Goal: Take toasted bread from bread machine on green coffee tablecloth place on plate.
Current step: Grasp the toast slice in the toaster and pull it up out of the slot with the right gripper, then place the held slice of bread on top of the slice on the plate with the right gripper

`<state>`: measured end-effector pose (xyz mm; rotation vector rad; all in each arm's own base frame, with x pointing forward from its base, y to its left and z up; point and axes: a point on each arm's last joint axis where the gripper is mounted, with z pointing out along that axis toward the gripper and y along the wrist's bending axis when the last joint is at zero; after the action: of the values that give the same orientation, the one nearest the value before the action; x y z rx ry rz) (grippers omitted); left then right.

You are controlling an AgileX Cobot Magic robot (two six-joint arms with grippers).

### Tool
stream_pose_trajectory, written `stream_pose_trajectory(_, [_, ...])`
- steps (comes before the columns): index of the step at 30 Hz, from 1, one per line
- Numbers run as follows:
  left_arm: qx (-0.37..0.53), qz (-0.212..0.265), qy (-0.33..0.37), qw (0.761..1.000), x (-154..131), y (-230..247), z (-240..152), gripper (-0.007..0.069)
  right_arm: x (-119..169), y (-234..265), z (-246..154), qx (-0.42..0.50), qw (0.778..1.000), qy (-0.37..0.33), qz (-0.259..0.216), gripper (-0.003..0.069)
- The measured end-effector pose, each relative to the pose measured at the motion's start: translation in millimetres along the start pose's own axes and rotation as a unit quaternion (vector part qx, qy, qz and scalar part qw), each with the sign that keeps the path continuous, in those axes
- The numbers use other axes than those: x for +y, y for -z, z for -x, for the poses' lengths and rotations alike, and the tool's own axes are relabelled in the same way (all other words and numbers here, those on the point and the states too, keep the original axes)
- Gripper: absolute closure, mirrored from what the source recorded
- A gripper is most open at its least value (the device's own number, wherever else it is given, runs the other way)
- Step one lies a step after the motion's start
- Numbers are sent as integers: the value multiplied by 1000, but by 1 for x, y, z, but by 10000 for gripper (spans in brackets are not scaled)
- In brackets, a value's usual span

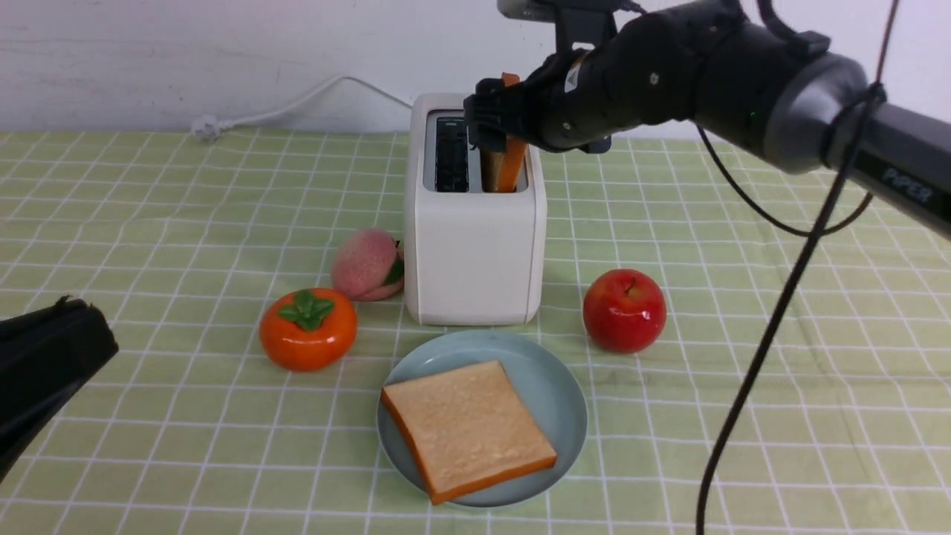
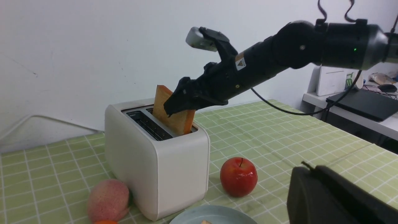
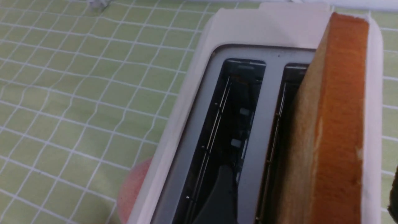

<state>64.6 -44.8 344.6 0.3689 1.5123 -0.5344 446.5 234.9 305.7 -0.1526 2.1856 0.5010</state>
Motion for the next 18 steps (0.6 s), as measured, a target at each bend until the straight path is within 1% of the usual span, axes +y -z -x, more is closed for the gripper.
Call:
stream_pose_trajectory(2, [0, 0, 0, 1000, 0, 0, 0, 638, -2, -7, -3, 0, 1000, 3, -2, 52])
stream_pose_trajectory(7, [0, 0, 0, 1000, 0, 0, 0, 638, -5, -9, -1, -9, 1000, 13, -7, 298])
stream_pose_trajectory(8, [0, 0, 0, 1000, 0, 0, 0, 638, -5, -9, -1, -10, 1000, 13, -7, 321])
stream_pose_trajectory(9, [0, 0, 0, 1000, 0, 0, 0, 638, -4, -9, 0, -14, 1000, 12, -5, 416])
stream_pose_trajectory(10, [0, 0, 0, 1000, 0, 0, 0, 638, -4, -9, 0, -14, 1000, 11, -5, 427])
stream_pose_trajectory(11, [0, 0, 1, 1000, 0, 0, 0, 638, -2, -9, 0, -15, 1000, 12, -3, 519])
stream_pose_trajectory(12, [0, 0, 1, 1000, 0, 0, 0, 638, -2, -9, 0, -15, 1000, 12, -3, 519])
stream_pose_trajectory(13, [0, 0, 1, 1000, 0, 0, 0, 638, -2, -8, 0, -16, 1000, 12, -4, 544])
stream_pose_trajectory(17, [0, 0, 1, 1000, 0, 0, 0, 638, -1, -2, 4, -21, 1000, 15, -4, 543])
stream_pose_trajectory(18, [0, 0, 1, 1000, 0, 0, 0, 638, 2, 8, 10, -30, 999, 16, -1, 543])
